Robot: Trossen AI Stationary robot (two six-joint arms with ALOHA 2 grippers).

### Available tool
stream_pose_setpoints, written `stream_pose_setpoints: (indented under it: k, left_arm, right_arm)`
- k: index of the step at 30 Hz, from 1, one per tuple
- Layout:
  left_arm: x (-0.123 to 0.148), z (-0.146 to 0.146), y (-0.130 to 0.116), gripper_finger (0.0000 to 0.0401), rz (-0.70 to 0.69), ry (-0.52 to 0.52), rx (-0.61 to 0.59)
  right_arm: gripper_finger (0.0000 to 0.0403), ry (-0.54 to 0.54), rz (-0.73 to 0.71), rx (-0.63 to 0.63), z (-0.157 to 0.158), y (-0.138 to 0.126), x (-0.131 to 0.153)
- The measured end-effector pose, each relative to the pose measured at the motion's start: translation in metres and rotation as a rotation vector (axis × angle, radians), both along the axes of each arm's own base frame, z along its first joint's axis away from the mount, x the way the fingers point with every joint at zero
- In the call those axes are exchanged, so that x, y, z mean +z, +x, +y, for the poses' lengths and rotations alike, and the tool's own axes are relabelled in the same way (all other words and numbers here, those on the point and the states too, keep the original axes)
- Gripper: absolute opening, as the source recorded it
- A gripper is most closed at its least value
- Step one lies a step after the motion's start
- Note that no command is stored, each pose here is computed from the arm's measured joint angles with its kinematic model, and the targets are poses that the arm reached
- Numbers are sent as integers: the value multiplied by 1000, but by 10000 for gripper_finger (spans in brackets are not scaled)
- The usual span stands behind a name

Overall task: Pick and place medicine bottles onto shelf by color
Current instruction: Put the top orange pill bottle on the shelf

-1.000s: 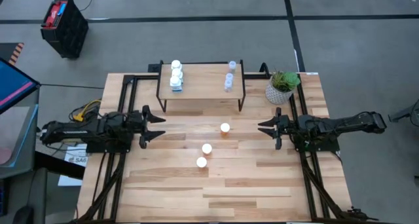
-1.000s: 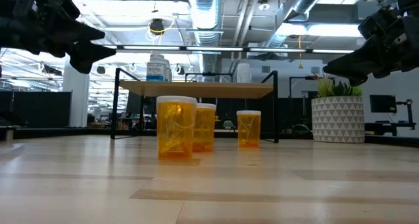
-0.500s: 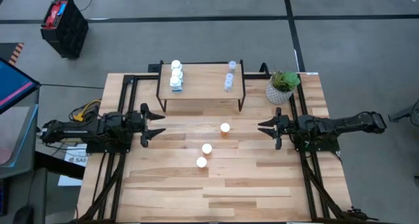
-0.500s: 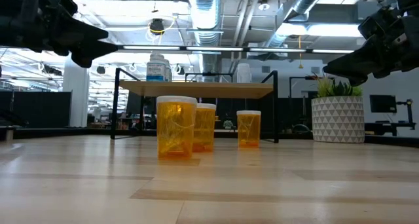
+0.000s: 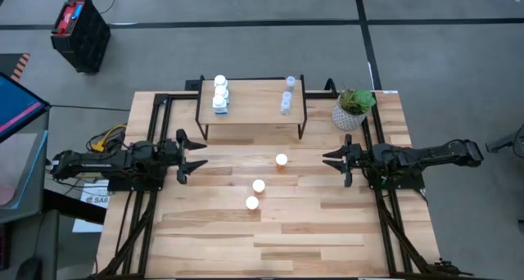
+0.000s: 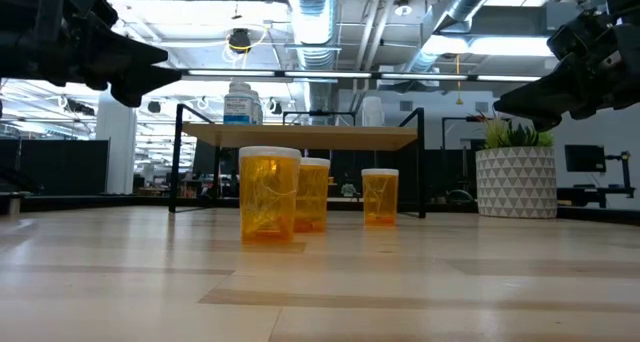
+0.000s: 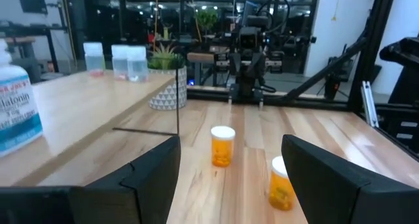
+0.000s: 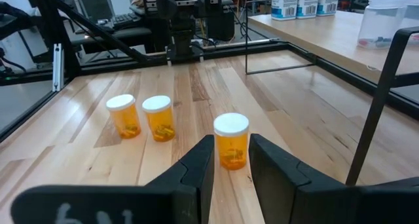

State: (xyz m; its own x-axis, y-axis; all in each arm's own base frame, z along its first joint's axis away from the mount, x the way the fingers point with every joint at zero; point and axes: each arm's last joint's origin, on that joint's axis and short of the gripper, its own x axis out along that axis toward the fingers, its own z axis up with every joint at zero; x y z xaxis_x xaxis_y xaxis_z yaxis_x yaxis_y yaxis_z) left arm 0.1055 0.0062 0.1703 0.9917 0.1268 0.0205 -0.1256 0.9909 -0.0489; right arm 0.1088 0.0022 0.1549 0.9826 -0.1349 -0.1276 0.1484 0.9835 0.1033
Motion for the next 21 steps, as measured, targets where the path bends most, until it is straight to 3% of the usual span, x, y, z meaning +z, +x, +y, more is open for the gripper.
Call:
stream_pose_setpoints:
  k: [17,21]
  left_arm:
    - [-11,0,0,254,124,55,-4]
    - [-11,0,-1,254,127,57,-1]
  right_arm:
    - [120,27,-5,-3,0,0,0]
    - [120,142,-40,-18,0,0,5]
